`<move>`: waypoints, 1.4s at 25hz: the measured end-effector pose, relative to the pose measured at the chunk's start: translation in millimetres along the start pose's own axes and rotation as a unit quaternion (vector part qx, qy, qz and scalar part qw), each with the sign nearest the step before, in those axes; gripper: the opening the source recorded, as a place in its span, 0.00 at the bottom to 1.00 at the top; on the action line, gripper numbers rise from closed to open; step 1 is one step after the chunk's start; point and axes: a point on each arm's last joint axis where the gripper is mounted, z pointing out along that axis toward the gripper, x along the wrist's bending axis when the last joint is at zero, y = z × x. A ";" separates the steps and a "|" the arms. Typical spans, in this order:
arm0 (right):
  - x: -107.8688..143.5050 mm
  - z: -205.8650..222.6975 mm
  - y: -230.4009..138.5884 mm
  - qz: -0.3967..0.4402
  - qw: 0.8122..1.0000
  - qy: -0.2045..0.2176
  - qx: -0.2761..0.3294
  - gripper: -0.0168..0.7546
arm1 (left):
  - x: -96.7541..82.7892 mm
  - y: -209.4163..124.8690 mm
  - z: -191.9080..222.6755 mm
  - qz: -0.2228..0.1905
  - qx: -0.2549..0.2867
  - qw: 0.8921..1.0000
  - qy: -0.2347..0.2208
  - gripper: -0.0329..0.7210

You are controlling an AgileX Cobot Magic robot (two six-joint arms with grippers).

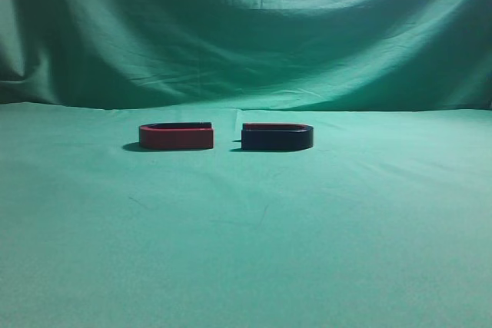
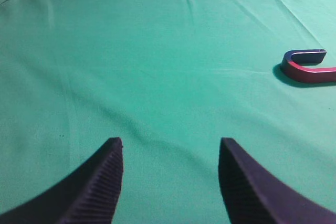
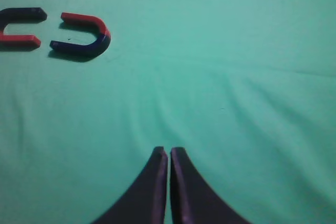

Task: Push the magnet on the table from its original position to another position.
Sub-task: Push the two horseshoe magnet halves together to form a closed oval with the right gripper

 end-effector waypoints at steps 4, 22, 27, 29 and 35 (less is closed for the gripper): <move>0.7 27.9 25.4 0.016 0.998 0.041 0.052 0.02 | 0.0 0.0 0.0 0.000 0.000 1.000 0.000 0.54; 58.2 230.3 78.3 0.016 0.967 0.073 0.243 0.02 | 0.0 0.0 0.0 0.000 0.000 1.000 0.000 0.54; 59.3 266.7 87.3 0.024 0.966 0.069 0.248 0.02 | 0.0 0.0 0.0 0.000 0.000 1.000 0.000 0.54; 59.7 277.9 89.9 0.026 0.966 0.068 0.249 0.02 | 0.0 0.0 0.0 0.000 0.000 1.000 0.000 0.54; 60.0 301.5 90.6 0.032 0.964 0.066 0.255 0.02 | 0.0 0.0 0.0 0.000 0.000 1.000 0.000 0.54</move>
